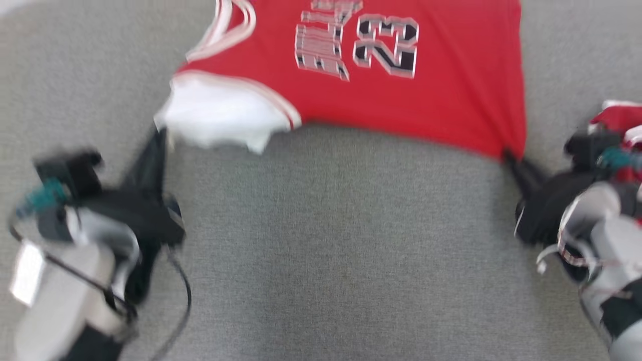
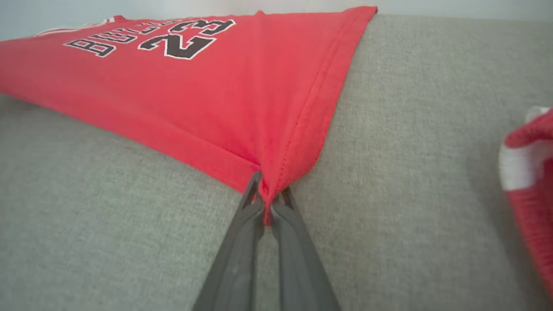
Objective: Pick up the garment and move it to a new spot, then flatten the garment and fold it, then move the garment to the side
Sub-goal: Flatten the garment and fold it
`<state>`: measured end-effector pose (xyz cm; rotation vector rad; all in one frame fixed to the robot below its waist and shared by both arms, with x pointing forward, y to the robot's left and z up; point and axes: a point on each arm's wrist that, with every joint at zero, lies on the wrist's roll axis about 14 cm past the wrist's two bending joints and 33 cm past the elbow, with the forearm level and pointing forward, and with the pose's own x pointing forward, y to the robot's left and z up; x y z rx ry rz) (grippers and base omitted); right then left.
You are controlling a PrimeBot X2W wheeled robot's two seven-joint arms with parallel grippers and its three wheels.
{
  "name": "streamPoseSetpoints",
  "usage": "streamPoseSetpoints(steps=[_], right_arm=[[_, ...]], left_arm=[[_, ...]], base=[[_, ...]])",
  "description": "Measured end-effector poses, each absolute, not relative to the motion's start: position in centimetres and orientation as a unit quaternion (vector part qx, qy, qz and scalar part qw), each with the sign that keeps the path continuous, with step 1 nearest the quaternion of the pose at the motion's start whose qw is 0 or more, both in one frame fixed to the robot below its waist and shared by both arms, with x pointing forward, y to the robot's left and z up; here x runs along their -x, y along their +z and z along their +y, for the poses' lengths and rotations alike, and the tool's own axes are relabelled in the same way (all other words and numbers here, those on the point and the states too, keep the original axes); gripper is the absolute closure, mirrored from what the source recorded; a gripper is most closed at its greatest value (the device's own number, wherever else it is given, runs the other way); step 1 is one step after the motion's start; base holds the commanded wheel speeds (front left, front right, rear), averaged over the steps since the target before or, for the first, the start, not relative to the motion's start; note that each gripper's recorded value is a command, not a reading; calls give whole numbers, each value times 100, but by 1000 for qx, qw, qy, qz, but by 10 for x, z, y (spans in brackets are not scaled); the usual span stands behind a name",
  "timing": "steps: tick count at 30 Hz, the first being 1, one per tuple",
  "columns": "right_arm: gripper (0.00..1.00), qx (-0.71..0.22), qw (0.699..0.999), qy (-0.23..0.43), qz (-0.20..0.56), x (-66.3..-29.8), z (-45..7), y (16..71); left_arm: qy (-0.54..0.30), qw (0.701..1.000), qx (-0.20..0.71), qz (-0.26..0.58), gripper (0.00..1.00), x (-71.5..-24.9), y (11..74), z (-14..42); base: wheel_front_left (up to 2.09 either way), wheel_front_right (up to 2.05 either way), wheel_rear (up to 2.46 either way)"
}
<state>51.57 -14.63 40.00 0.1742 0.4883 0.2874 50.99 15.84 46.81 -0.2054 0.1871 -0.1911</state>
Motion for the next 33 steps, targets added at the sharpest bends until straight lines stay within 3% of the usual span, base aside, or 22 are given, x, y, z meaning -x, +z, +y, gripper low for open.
streamPoseSetpoints(steps=[22, 28, 33], right_arm=[[100, -92, 939, 129, 306, -366, -158, 390], [100, -88, 933, 133, 321, -336, -157, 390], [100, -78, 937, 129, 315, -334, -163, 400]], left_arm=[[-77, 971, 152, 166, 100, -324, 436, 150], [-89, 962, 150, 208, 100, -276, 421, 143], [-100, 957, 152, 226, 100, -258, 420, 138]], base=[[0, 0, 0], [0, 0, 0], [0, 0, 0]])
